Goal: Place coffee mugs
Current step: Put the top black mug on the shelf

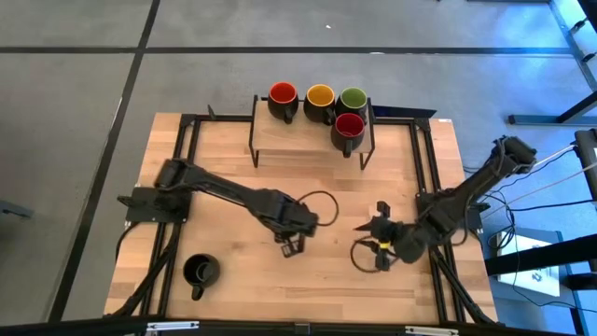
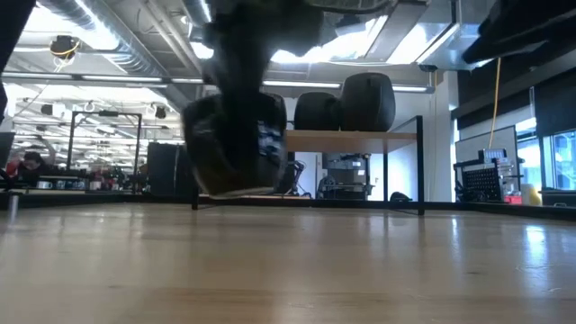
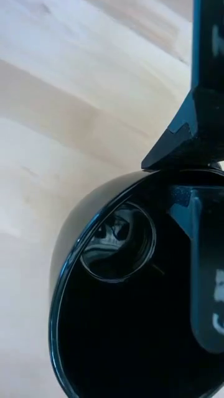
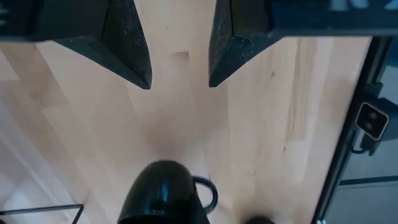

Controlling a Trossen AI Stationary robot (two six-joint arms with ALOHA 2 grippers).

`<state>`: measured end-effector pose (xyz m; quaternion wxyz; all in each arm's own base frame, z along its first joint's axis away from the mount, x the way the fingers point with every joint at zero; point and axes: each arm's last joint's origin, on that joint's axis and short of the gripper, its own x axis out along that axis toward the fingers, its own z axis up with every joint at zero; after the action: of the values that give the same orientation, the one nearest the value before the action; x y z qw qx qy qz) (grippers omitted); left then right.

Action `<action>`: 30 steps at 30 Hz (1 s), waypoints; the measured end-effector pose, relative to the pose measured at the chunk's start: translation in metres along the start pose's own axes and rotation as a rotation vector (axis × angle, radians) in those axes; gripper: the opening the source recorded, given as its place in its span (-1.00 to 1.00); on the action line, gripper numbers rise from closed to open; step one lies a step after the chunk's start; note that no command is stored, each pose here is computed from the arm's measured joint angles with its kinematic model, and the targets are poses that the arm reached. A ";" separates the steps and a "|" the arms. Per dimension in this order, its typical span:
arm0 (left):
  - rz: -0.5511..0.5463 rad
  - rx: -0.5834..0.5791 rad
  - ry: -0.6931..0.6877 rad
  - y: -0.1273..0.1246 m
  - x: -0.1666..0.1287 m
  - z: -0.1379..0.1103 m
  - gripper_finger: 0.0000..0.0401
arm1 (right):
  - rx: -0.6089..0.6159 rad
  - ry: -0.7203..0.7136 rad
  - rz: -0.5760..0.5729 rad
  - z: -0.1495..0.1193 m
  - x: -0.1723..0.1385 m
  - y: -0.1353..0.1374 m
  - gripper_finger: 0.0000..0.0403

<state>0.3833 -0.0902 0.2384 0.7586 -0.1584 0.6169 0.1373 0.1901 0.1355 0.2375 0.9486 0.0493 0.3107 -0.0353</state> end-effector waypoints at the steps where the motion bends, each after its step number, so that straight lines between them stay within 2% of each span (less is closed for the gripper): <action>1: -0.005 -0.003 -0.001 -0.004 0.003 0.005 -0.89 | 0.002 -0.002 -0.007 -0.002 0.000 0.003 -0.27; 9: 0.000 -0.030 0.023 -0.019 0.025 0.027 -0.89 | 0.029 -0.017 -0.033 -0.018 -0.003 0.020 -0.27; 17: 0.008 -0.058 0.028 -0.019 0.030 0.028 -0.88 | 0.056 -0.033 -0.032 -0.022 -0.006 0.026 -0.27; 25: -0.011 -0.062 0.001 -0.020 0.029 0.031 -0.50 | 0.057 -0.033 -0.032 -0.022 -0.006 0.026 -0.27; 30: -0.068 -0.049 0.018 -0.016 0.021 0.033 -0.41 | 0.058 -0.020 -0.016 -0.022 -0.006 0.026 -0.27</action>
<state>0.4237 -0.0908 0.2255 0.7533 -0.1989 0.6143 0.1249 0.1747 0.1642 0.2249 0.9494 0.0743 0.3005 -0.0523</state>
